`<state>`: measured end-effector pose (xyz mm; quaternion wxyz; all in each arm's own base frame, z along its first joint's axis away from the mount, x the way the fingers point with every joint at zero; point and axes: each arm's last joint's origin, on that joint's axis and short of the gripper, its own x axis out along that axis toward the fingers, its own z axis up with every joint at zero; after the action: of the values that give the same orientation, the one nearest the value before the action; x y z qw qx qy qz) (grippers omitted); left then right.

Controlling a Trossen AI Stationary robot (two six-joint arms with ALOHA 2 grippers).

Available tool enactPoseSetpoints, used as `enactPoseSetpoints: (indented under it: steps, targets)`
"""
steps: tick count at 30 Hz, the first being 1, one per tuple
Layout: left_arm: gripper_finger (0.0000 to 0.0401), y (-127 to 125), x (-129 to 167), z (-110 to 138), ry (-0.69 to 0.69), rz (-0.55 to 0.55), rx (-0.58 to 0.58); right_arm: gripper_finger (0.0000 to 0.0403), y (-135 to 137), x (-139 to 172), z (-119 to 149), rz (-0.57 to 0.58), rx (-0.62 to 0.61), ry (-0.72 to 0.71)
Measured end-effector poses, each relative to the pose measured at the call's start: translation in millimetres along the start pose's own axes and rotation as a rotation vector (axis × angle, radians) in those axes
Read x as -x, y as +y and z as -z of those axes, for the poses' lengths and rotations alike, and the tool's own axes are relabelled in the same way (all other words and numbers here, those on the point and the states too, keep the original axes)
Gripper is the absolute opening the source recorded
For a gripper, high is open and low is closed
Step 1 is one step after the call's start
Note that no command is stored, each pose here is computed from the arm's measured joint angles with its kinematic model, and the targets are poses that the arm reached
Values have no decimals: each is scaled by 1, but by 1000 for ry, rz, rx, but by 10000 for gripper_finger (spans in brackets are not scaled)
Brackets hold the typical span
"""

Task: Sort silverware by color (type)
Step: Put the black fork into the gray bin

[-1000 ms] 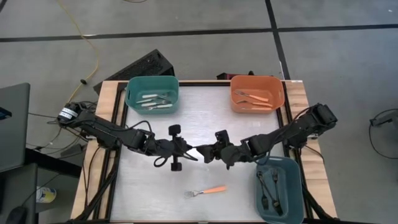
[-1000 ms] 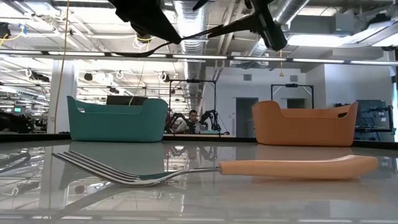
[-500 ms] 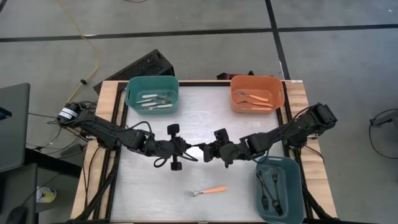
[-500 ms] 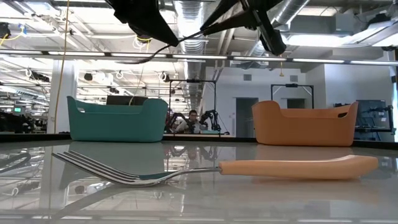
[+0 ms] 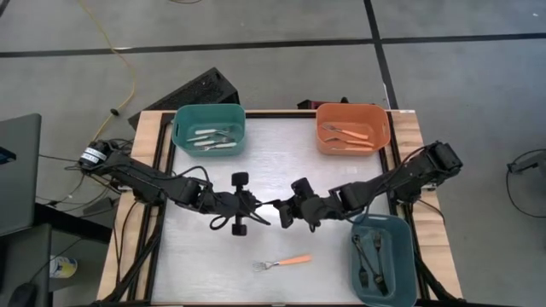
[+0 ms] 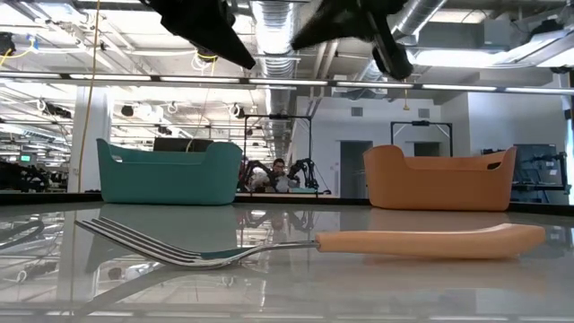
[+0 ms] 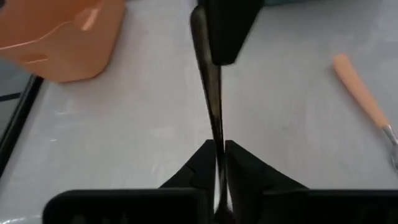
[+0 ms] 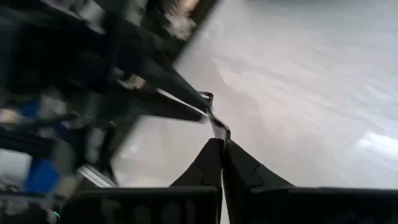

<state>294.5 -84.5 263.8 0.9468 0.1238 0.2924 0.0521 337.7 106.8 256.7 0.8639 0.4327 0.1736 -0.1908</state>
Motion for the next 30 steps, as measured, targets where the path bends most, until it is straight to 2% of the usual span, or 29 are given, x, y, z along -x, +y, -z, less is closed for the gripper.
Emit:
enactPoseSetpoints:
  steps: [5,9,11,14,16,18,21,28,30]
  targets:
    - [63,-2,0,0,0,76,-34,20,-13,0,5,92,61,114]
    - [96,-2,0,0,2,89,12,20,-25,1,9,168,121,257]
    - [106,-2,0,0,3,89,21,20,-26,2,10,165,127,313]
    - [114,-2,0,1,12,88,18,20,-21,21,6,127,135,367]
    - [116,-2,0,2,23,87,18,20,-15,41,0,87,134,401]
    - [116,-1,0,4,40,85,24,19,-15,66,-3,93,152,450]
    - [116,2,-2,7,75,73,40,19,-12,110,-9,39,148,501]
    - [116,3,-12,24,70,79,131,19,-11,214,-12,-199,21,687]
    - [116,2,-14,27,40,99,169,20,-16,235,-7,-201,-6,764]
